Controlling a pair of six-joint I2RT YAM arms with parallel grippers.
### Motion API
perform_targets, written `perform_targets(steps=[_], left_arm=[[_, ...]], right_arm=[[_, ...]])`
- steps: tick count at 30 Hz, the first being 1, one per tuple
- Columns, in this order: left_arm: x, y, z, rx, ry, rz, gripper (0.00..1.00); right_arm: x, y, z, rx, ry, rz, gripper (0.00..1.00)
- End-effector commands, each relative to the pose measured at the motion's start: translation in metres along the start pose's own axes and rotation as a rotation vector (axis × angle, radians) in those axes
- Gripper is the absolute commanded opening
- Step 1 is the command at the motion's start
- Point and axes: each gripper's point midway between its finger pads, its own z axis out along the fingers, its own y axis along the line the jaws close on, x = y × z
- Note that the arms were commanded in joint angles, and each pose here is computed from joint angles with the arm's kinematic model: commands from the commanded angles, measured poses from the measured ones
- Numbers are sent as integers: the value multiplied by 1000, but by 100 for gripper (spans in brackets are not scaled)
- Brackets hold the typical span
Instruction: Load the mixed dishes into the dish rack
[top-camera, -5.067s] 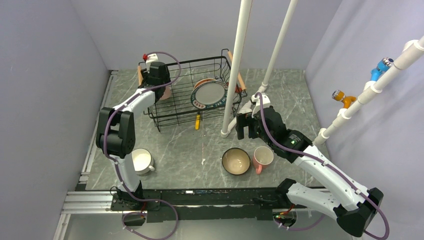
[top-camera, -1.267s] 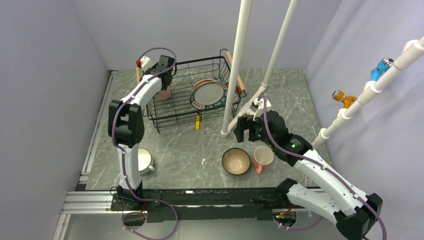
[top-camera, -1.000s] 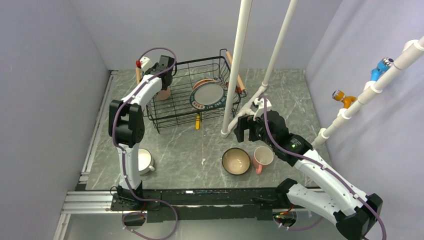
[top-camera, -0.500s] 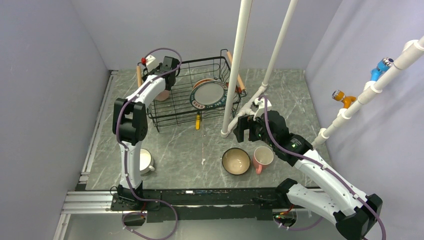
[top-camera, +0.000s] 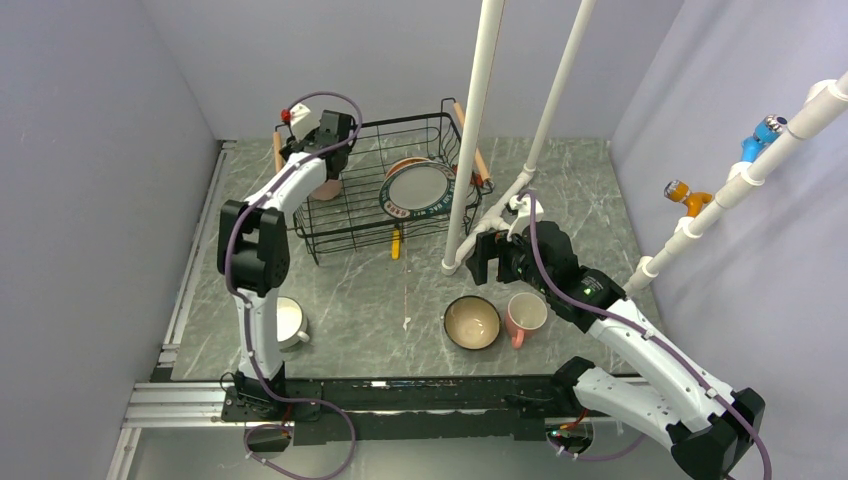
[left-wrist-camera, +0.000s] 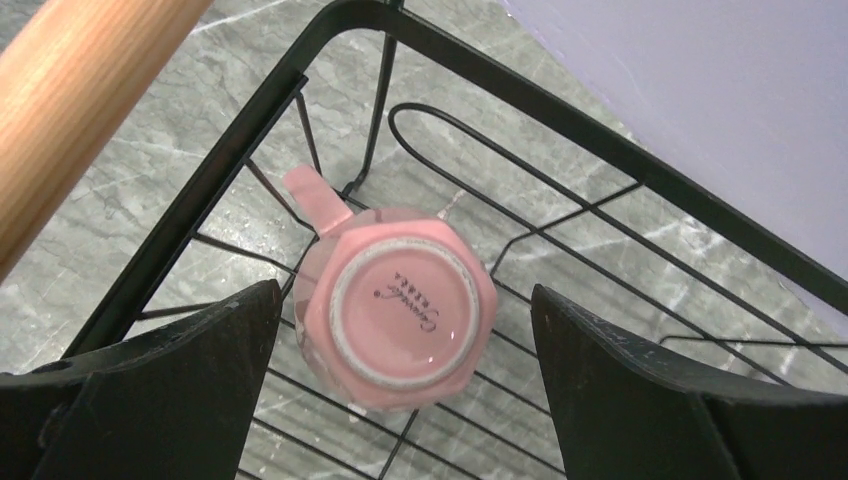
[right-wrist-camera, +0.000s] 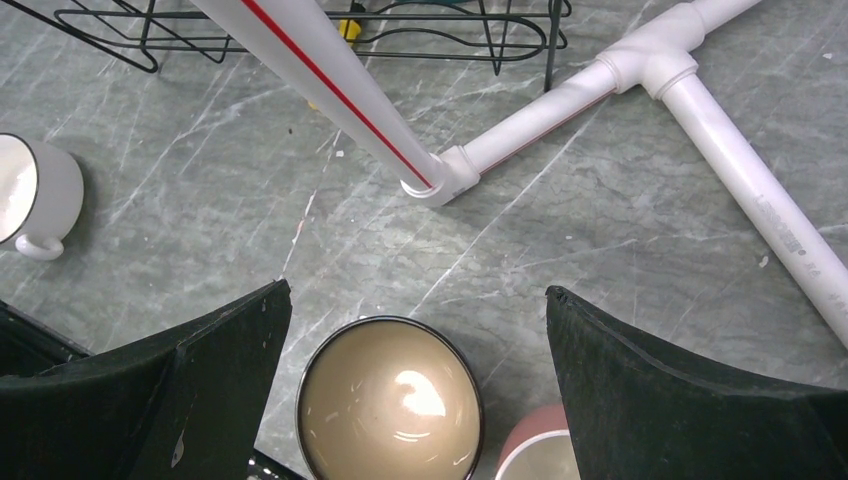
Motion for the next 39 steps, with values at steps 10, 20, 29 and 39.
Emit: perform_targets(steps=[10, 20, 29, 39], left_arm=[[-19, -2, -74, 244, 173, -33, 99], [-38, -15, -185, 760, 341, 39, 99], [-24, 49, -305, 1163, 420, 135, 99], [5, 120, -371, 1282, 397, 190, 99]], right_arm=[[-5, -2, -12, 2, -30, 15, 100], [9, -35, -16, 199, 11, 103, 100], [45, -68, -21, 457, 145, 311, 100], [91, -66, -16, 474, 265, 419, 99]])
